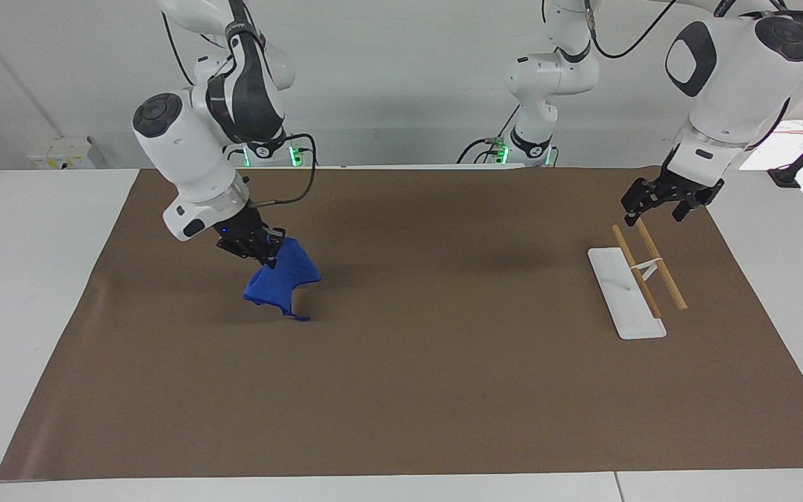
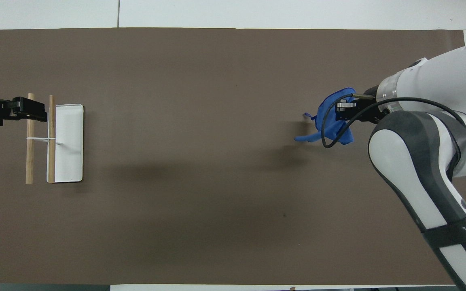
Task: Right arm passes towel to left arm to hang
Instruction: 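Lift the blue towel with the right gripper toward the left gripper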
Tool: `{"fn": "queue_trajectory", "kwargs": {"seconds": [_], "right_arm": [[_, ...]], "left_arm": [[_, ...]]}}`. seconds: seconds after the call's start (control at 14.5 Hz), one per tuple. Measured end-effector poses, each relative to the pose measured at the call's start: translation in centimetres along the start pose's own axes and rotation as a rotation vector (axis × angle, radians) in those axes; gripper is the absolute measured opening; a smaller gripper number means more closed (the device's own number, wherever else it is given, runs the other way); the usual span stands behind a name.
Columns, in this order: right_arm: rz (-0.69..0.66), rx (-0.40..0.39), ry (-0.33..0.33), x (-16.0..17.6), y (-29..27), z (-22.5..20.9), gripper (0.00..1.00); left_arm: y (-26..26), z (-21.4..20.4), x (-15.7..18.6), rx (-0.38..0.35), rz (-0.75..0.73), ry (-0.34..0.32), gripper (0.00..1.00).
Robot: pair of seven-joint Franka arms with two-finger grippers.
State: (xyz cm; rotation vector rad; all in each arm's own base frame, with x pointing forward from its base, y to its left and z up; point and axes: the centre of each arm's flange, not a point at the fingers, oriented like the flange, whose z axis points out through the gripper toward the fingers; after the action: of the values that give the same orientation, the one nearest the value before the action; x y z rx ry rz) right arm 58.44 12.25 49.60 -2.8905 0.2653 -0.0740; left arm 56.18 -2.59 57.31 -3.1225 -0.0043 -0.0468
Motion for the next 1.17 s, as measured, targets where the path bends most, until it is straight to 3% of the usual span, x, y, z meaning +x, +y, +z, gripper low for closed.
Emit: {"fn": "queue_trajectory", "kwargs": {"seconds": [0.28, 0.55, 0.83, 1.04, 1.17], "right_arm": [[0.161, 0.277, 0.028, 0.7, -5.5, -1.5, 0.07], [0.39, 0.47, 0.084, 0.1, -11.5, -0.4, 0.07], [0.585, 0.662, 0.059, -2.1, -16.4, -0.2, 0.07], [0.665, 0.756, 0.059, -3.4, -19.3, 1.2, 0.07], [0.697, 0.791, 0.048, -4.6, -22.1, 2.5, 0.07]], "left_arm": [[0.0, 0.0, 0.0, 0.0, 0.0, 0.0, 1.0], [0.0, 0.0, 0.0, 0.0, 0.0, 0.0, 1.0], [0.2, 0.0, 0.0, 0.0, 0.004, -0.003, 1.0], [2.1, 0.0, -0.2, -0.005, 0.021, -0.003, 1.0], [4.5, -0.1, -0.4, -0.053, -0.036, -0.004, 1.0]]}}
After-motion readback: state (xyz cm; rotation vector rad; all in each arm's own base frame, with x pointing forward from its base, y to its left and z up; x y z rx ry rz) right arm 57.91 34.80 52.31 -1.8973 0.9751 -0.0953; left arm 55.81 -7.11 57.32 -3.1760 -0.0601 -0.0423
